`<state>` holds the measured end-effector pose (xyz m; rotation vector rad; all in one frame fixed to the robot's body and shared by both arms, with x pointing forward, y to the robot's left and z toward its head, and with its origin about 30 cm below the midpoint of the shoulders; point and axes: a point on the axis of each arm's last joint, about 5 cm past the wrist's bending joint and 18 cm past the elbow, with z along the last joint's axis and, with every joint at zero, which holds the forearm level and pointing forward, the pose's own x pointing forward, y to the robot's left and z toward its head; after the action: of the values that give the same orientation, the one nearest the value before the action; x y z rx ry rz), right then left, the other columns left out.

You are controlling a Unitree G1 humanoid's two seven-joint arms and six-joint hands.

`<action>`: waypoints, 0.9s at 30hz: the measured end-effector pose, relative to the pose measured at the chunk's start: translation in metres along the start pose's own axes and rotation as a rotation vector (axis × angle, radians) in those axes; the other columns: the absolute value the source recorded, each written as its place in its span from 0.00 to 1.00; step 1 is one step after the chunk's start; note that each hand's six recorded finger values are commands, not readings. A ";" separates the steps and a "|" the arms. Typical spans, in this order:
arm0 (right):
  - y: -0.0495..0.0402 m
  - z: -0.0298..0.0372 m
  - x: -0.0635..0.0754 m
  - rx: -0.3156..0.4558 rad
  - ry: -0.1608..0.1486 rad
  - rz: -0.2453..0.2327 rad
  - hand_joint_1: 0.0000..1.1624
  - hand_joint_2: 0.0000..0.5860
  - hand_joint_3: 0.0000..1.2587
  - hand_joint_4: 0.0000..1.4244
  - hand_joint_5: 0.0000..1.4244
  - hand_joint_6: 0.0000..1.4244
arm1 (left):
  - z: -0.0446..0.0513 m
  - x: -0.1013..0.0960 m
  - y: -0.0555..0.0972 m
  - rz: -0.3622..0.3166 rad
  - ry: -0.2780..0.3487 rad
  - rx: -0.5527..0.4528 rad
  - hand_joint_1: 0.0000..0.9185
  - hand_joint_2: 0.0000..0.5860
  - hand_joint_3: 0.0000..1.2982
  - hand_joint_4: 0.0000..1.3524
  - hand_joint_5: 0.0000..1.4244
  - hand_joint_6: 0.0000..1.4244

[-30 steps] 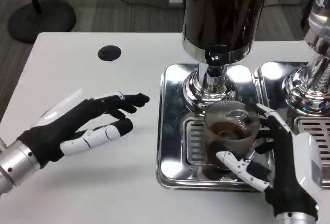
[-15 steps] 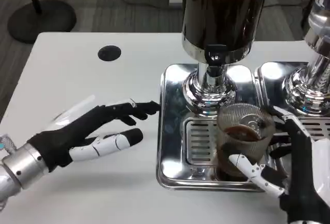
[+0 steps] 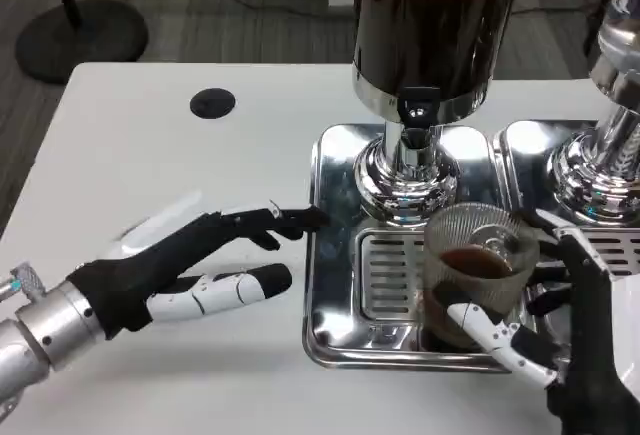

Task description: Grasp the cup under the faucet to collect the drink, then remove the cup.

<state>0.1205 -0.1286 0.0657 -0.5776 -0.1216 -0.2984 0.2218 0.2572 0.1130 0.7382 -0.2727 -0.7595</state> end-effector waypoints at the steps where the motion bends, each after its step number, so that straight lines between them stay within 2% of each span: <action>1: -0.0006 0.0012 0.000 0.004 -0.007 -0.005 0.57 0.39 0.38 0.37 0.48 0.58 | 0.0006 0.000 0.000 -0.001 -0.005 0.004 0.00 0.26 0.18 0.15 0.16 0.23; 2: -0.0014 0.0028 0.000 0.011 -0.018 -0.010 0.57 0.39 0.38 0.37 0.48 0.58 | 0.0019 0.001 0.001 -0.001 -0.015 0.011 0.00 0.26 0.18 0.15 0.16 0.23; 7: -0.0043 0.0068 -0.002 0.025 -0.033 -0.023 0.57 0.39 0.39 0.37 0.48 0.58 | 0.0043 0.002 0.001 -0.003 -0.035 0.023 0.00 0.26 0.18 0.15 0.16 0.23; 20: -0.0117 0.0108 -0.011 0.034 -0.027 -0.032 0.58 0.40 0.40 0.38 0.50 0.60 | 0.0084 0.003 -0.011 -0.066 -0.067 0.039 0.00 0.26 0.17 0.15 0.15 0.23; 27: -0.0126 0.0094 -0.015 0.032 -0.016 -0.020 0.58 0.40 0.40 0.39 0.50 0.61 | 0.0085 0.001 -0.014 -0.072 -0.068 0.037 0.00 0.26 0.17 0.15 0.15 0.23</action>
<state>0.1021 -0.1298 0.0772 -0.5476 -0.1471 -0.3114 0.2115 0.2453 0.1097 0.7615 -0.3243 -0.8508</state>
